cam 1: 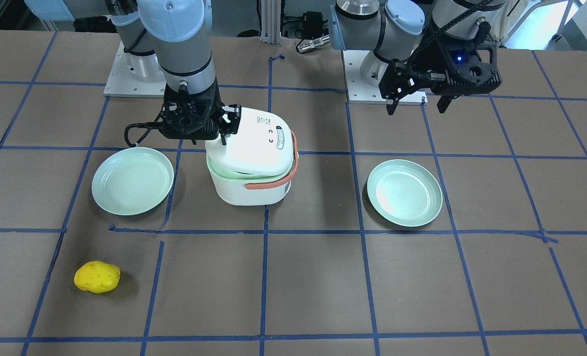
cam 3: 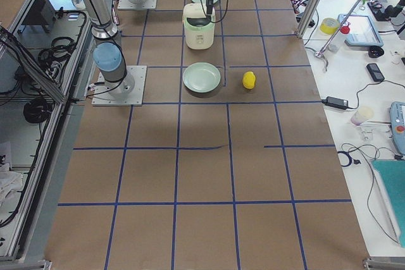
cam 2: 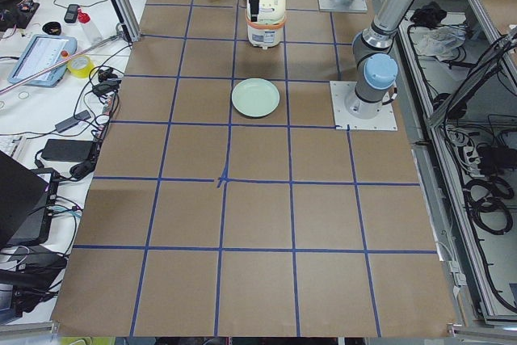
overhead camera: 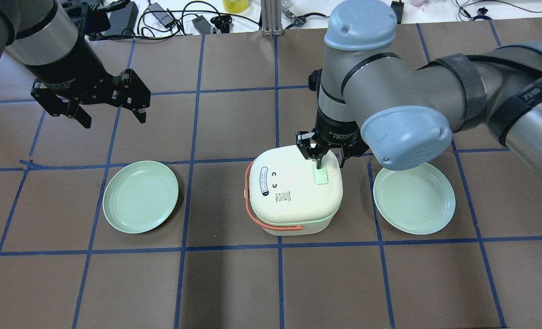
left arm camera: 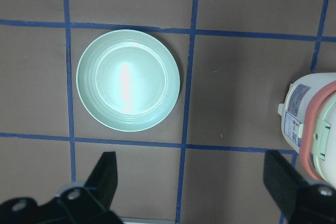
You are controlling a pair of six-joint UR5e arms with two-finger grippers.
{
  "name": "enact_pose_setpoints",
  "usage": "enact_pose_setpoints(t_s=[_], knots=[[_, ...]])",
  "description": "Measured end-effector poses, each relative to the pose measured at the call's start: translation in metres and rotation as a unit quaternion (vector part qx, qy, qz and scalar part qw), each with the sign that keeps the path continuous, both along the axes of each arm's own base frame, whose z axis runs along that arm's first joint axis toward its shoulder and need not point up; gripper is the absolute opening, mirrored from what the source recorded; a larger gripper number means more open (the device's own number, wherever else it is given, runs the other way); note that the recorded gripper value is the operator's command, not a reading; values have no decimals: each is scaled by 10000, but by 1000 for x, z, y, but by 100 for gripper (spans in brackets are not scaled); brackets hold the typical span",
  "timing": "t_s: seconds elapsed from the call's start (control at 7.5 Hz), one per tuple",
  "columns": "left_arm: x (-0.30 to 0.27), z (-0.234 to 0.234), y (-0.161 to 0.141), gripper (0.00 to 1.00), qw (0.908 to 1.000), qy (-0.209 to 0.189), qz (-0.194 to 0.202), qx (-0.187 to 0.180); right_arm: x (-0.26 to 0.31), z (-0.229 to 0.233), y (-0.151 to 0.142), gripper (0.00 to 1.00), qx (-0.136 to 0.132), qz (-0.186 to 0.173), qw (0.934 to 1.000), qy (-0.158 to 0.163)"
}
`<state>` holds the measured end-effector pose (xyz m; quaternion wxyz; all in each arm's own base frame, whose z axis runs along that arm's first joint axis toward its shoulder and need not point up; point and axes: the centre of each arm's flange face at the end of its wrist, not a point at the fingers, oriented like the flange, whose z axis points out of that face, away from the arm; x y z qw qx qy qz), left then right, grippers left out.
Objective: Press rice cooker button
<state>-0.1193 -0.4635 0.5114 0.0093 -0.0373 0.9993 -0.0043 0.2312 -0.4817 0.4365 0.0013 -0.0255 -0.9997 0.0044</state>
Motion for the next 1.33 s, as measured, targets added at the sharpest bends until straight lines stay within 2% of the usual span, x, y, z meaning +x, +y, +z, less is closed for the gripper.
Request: enact_pose_setpoints(t_s=[0.27, 0.53, 0.93, 1.33], knots=[[0, 0, 0, 100, 10000, 0, -1, 0, -54, 45, -30, 100, -122, -206, 9995, -210], [0, 0, 0, 100, 10000, 0, -1, 0, -104, 76, -44, 100, -95, -37, 9995, -296], [0, 0, 0, 100, 10000, 0, 1, 0, -123, 95, -49, 100, -321, -9, 9994, -147], [0, 0, 0, 100, 10000, 0, 2, 0, -128, 97, -49, 100, -368, -33, 9991, 192]])
